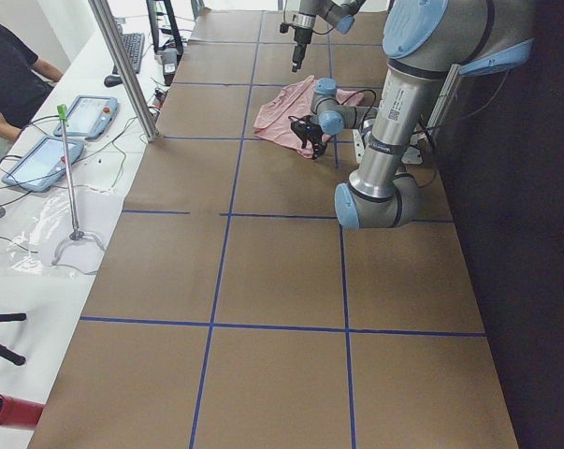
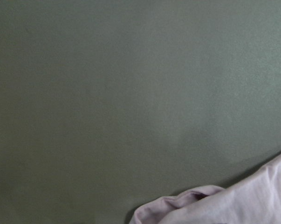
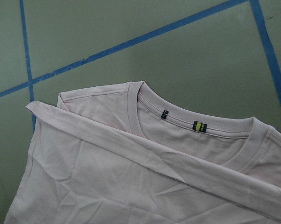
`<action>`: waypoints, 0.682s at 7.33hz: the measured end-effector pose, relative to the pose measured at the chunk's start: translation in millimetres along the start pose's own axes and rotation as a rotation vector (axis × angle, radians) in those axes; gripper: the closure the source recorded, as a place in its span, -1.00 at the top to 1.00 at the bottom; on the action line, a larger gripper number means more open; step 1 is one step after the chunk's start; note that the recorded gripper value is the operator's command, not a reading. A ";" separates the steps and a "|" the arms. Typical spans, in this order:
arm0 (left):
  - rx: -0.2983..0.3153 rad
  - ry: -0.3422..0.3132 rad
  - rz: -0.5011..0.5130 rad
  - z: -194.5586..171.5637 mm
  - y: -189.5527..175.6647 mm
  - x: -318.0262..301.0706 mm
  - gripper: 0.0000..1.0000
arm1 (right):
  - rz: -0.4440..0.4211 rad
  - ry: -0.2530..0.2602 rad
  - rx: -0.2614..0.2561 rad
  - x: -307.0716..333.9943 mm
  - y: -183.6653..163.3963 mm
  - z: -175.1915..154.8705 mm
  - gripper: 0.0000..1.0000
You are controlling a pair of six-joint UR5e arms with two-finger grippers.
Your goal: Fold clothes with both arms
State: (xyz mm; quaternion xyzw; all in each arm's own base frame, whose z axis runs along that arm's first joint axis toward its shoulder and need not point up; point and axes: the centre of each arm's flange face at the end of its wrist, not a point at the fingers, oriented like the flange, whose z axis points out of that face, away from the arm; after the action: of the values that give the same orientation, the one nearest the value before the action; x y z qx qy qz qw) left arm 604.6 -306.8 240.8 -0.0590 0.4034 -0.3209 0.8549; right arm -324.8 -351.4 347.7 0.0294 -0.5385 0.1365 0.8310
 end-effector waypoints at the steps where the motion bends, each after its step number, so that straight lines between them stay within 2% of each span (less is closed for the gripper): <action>1: 0.000 0.002 0.000 -0.9 0.5 1.1 -1.00 | 0.002 0.001 0.001 0.6 -0.2 0.3 1.00; 5: -0.004 0.011 0.003 -6.6 0.1 3.4 -1.00 | 0.008 0.016 0.003 6.2 -2.7 6.5 1.00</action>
State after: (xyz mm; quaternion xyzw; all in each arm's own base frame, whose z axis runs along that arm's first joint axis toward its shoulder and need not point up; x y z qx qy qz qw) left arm 601.4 -307.7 234.1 -0.0584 0.4088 -0.3192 0.8530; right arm -327.5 -354.1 356.3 0.0272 -0.5318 0.1408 0.8347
